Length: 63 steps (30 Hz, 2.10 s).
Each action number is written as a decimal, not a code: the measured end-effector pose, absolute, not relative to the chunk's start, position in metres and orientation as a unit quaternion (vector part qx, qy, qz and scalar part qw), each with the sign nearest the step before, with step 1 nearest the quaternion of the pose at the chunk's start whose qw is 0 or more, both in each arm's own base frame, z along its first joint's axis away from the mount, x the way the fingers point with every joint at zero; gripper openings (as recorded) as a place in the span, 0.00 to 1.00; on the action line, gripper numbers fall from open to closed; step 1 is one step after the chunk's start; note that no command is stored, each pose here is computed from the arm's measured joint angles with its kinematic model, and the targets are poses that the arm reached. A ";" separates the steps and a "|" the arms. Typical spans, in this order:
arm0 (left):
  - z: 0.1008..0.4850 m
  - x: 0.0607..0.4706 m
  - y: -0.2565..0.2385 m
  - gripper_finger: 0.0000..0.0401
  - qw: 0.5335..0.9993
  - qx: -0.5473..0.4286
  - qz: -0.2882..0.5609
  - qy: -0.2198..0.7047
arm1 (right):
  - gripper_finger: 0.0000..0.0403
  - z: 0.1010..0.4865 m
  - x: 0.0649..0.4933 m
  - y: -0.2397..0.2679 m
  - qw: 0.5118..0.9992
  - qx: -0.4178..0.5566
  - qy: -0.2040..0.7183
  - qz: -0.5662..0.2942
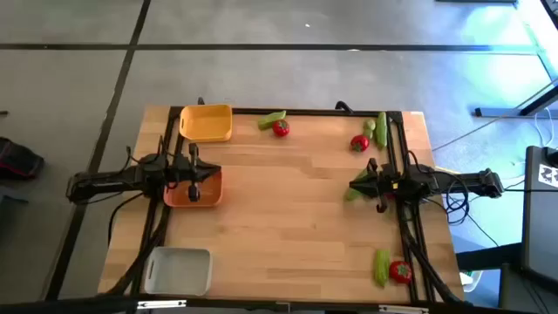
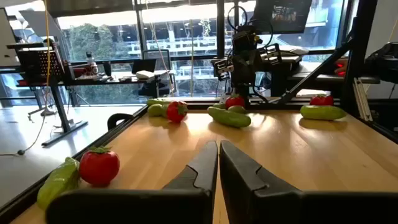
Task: Sort produce into baskets
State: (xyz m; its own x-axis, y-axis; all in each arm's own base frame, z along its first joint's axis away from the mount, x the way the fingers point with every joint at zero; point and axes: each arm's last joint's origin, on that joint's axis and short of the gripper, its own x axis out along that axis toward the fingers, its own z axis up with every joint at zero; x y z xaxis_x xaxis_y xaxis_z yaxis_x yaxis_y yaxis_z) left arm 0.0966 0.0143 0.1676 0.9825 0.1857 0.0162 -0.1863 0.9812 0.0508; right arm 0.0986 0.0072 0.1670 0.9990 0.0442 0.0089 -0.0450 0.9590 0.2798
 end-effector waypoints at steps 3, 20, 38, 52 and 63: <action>0.168 0.097 0.014 0.04 0.995 0.026 0.093 -0.006 | 0.09 0.167 0.099 0.007 0.990 0.141 -0.001 0.022; 0.168 0.097 0.014 0.04 0.995 0.026 0.093 -0.006 | 0.09 0.167 0.099 0.007 0.990 0.141 -0.001 0.023; 0.168 0.097 0.014 0.04 0.995 0.026 0.094 -0.006 | 0.09 0.167 0.099 0.007 0.990 0.141 -0.001 0.022; 0.168 0.097 0.014 0.04 0.995 0.026 0.093 -0.005 | 0.09 0.170 0.098 0.002 0.991 0.116 -0.027 -0.065; 0.168 0.097 0.014 0.04 0.995 0.026 0.093 -0.006 | 0.09 0.171 0.097 -0.003 0.982 0.096 -0.038 -0.156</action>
